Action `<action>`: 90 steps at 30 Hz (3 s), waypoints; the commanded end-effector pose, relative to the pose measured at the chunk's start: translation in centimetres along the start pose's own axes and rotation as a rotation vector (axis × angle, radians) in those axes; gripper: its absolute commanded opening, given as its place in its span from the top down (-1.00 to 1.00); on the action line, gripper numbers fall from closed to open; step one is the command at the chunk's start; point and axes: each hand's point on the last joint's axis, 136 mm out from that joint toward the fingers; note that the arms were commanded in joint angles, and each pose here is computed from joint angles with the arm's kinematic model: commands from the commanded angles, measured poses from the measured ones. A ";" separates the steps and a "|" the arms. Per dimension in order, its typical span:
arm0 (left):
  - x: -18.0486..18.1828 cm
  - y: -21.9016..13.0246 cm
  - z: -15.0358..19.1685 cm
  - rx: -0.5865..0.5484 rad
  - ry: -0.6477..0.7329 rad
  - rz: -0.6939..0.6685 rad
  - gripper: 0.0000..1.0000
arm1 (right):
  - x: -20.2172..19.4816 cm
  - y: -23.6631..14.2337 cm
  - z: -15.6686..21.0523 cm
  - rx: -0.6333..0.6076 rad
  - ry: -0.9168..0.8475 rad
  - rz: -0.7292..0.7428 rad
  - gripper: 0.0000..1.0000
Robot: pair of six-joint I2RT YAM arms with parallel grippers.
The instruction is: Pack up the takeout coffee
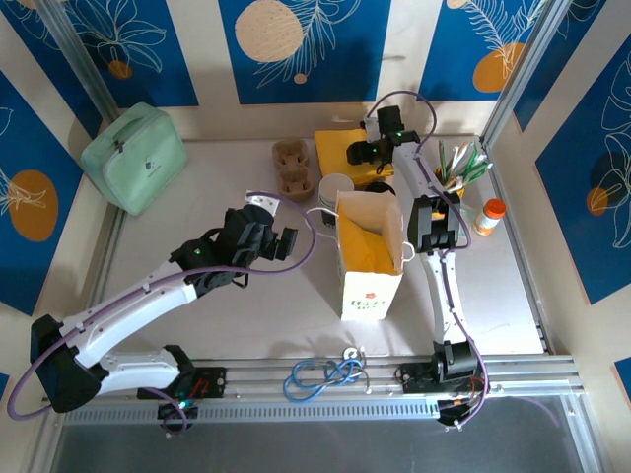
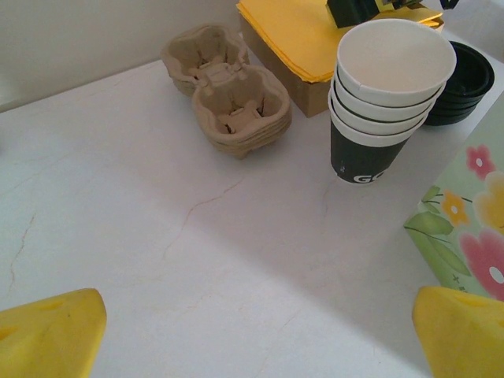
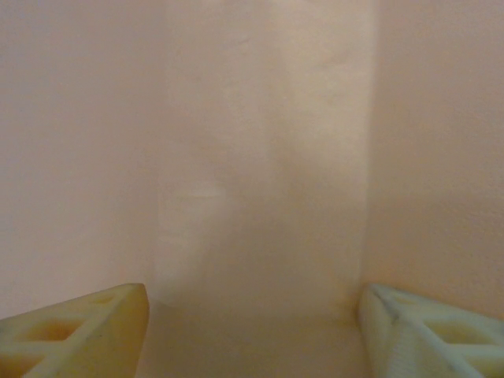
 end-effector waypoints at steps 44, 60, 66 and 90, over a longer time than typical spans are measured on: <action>0.7 -0.1 -1.2 -0.012 -0.022 -0.019 -0.99 | 3.4 -11.5 -7.6 -0.156 0.184 -0.212 0.69; 1.0 -0.8 -1.8 -0.046 -0.037 -0.015 -0.99 | 6.9 -23.0 -10.3 -0.228 0.224 -0.337 0.84; 1.1 -1.5 -2.7 -0.080 -0.055 0.002 -0.99 | 9.8 -30.2 -9.4 -0.234 0.215 -0.374 0.88; 0.9 -4.2 -2.9 -0.199 -0.090 0.090 -0.99 | 18.7 -51.2 10.0 -0.204 0.230 -0.313 0.89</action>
Point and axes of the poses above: each hand's point on the last joint's axis, 136 mm out from that joint toward the fingers, its own y axis out along the fingers, its own x axis along the line the jaws close on, z = x × y, and after that the axes turned 14 degrees about y, right-handed
